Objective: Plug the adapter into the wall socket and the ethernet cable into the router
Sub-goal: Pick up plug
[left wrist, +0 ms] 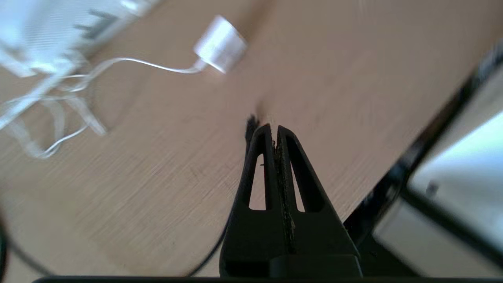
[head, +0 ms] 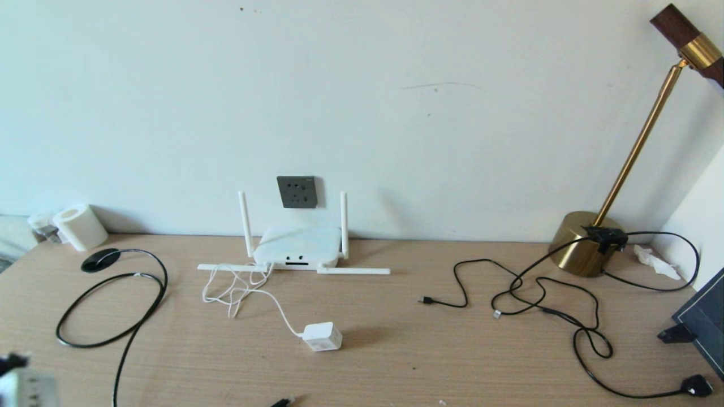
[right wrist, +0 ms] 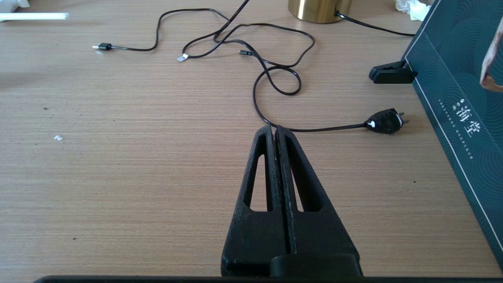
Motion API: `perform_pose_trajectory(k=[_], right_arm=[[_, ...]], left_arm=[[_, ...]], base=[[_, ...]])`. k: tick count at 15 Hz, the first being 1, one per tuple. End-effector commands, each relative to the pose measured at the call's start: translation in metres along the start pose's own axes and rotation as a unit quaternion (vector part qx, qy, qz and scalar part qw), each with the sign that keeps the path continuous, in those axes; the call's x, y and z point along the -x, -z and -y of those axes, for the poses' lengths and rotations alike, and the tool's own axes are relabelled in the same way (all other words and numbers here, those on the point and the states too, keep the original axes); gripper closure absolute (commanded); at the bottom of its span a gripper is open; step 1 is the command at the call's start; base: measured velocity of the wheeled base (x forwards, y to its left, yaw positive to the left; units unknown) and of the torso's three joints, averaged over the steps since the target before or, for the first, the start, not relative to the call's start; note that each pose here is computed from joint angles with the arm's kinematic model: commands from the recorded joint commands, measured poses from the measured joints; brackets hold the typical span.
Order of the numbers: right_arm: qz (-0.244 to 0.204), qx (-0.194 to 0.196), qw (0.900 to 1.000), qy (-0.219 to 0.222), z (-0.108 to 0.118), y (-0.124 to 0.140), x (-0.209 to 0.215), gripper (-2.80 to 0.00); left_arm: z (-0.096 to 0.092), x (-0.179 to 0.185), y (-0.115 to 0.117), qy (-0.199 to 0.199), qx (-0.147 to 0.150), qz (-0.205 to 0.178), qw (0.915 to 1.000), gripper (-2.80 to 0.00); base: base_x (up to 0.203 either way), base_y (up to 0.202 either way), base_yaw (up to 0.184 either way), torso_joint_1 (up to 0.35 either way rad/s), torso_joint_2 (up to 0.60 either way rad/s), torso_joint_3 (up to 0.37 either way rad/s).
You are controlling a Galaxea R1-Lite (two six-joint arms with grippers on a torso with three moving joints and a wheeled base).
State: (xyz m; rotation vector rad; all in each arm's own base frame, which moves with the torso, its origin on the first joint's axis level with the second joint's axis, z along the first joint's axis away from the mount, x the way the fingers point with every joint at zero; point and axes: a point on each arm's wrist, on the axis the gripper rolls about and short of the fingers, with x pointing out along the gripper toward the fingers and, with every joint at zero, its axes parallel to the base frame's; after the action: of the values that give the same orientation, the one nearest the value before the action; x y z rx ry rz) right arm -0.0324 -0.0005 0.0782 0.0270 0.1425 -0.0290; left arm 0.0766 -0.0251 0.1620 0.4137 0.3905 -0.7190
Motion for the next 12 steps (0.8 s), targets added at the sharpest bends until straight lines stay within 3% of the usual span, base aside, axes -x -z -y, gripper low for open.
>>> perform_pose_trajectory(k=[1,3,5,8,9,10,12], right_arm=[[-0.001,0.0,1.0,0.0,0.0,0.0,0.0,0.0],[-0.001,0.0,1.0,0.0,0.0,0.0,0.0,0.0],[-0.001,0.0,1.0,0.0,0.0,0.0,0.0,0.0],[0.0,0.0,1.0,0.0,0.0,0.0,0.0,0.0],[-0.001,0.0,1.0,0.0,0.0,0.0,0.0,0.0],[-0.001,0.0,1.0,0.0,0.0,0.0,0.0,0.0],[-0.001,0.0,1.0,0.0,0.0,0.0,0.0,0.0]], left_arm=[[-0.022,-0.057,-0.001,0.083,-0.035,-0.102,0.9907,0.0],[-0.032,-0.083,-0.003,0.115,-0.096,-0.128,0.9804,0.0],[-0.041,-0.105,-0.002,0.145,-0.181,-0.14,0.9625,0.0],[-0.068,-0.136,-0.028,0.15,-0.306,-0.112,0.9334,0.0],[-0.076,-0.146,-0.034,0.158,-0.335,-0.111,0.9223,-2.8],[-0.081,-0.155,-0.039,0.17,-0.357,-0.113,0.9116,-2.8],[-0.089,-0.173,-0.047,0.186,-0.379,-0.113,0.8996,-2.8]], base=[[0.0,0.0,0.0,0.0,0.0,0.0],[0.0,0.0,0.0,0.0,0.0,0.0],[0.0,0.0,0.0,0.0,0.0,0.0],[0.0,0.0,0.0,0.0,0.0,0.0],[0.0,0.0,0.0,0.0,0.0,0.0],[0.0,0.0,0.0,0.0,0.0,0.0],[0.0,0.0,0.0,0.0,0.0,0.0]])
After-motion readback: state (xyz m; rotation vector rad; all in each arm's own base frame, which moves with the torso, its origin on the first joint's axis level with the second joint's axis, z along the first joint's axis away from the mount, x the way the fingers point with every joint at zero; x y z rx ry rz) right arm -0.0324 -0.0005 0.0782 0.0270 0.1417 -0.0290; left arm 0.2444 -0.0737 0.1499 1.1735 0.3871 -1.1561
